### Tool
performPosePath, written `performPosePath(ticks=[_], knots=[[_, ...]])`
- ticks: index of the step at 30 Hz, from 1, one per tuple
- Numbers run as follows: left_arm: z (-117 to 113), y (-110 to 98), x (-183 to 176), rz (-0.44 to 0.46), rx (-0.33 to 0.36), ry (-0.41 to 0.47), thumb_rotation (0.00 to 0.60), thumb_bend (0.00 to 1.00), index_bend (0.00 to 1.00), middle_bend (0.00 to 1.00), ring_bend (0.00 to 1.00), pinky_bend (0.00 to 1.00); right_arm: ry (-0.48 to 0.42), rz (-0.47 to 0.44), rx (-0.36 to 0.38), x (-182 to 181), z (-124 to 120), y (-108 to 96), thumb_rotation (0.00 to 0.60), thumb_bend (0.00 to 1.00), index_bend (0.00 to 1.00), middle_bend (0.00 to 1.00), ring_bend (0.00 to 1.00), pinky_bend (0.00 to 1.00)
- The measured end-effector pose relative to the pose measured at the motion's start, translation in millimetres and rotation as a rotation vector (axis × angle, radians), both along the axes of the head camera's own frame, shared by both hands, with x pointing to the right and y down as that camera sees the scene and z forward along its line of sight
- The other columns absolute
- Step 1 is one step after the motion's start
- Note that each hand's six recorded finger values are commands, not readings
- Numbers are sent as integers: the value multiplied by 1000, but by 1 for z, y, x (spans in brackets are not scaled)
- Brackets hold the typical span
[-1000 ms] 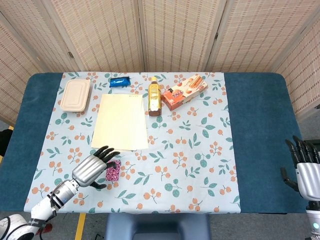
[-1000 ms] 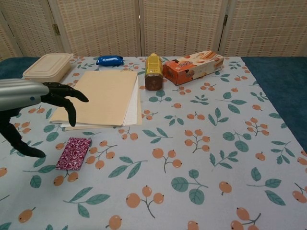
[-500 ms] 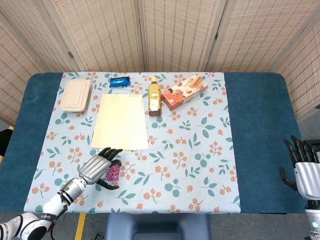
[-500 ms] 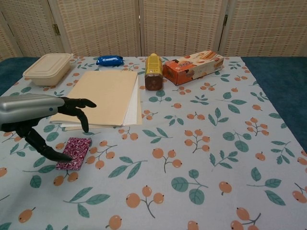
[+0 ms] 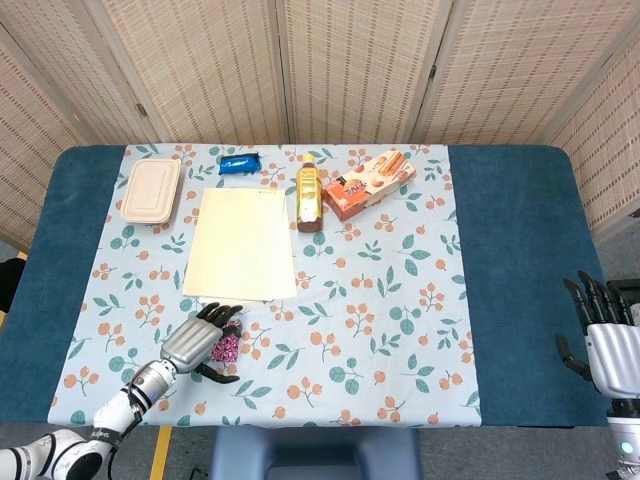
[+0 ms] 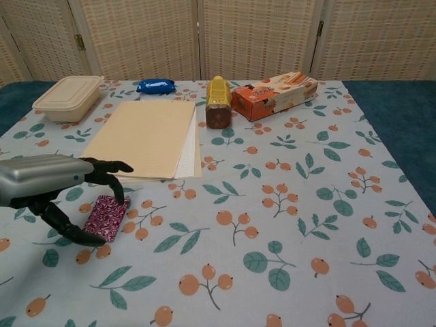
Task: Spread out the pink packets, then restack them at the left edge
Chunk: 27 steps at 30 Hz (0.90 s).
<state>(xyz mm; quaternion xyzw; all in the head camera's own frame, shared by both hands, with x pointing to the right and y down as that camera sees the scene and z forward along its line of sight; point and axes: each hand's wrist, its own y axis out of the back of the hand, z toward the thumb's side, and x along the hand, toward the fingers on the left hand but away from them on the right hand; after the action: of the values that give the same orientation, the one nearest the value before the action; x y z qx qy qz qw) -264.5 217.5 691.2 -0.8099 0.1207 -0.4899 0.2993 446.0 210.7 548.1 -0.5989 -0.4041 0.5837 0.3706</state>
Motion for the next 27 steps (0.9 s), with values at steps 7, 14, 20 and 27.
performPosePath(ticks=[7, 14, 20, 27], knots=[[5, 3, 2, 8, 2, -1, 309, 56, 336, 0, 0, 0, 1, 2, -1, 0, 0, 1, 600, 452, 5, 11, 0, 0], [11, 6, 1, 22, 9, -28, 309, 55, 340, 0, 0, 0, -1, 3, -3, -1, 0, 2, 600, 452, 5, 11, 0, 0], [16, 8, -2, 15, 3, -46, 314, 55, 340, 0, 0, 0, 0, 4, -1, -1, 0, 2, 600, 452, 5, 11, 0, 0], [21, 13, -7, 20, -7, -73, 311, 54, 341, 0, 0, 0, 1, 4, -4, -1, 0, 2, 600, 452, 5, 10, 0, 0]])
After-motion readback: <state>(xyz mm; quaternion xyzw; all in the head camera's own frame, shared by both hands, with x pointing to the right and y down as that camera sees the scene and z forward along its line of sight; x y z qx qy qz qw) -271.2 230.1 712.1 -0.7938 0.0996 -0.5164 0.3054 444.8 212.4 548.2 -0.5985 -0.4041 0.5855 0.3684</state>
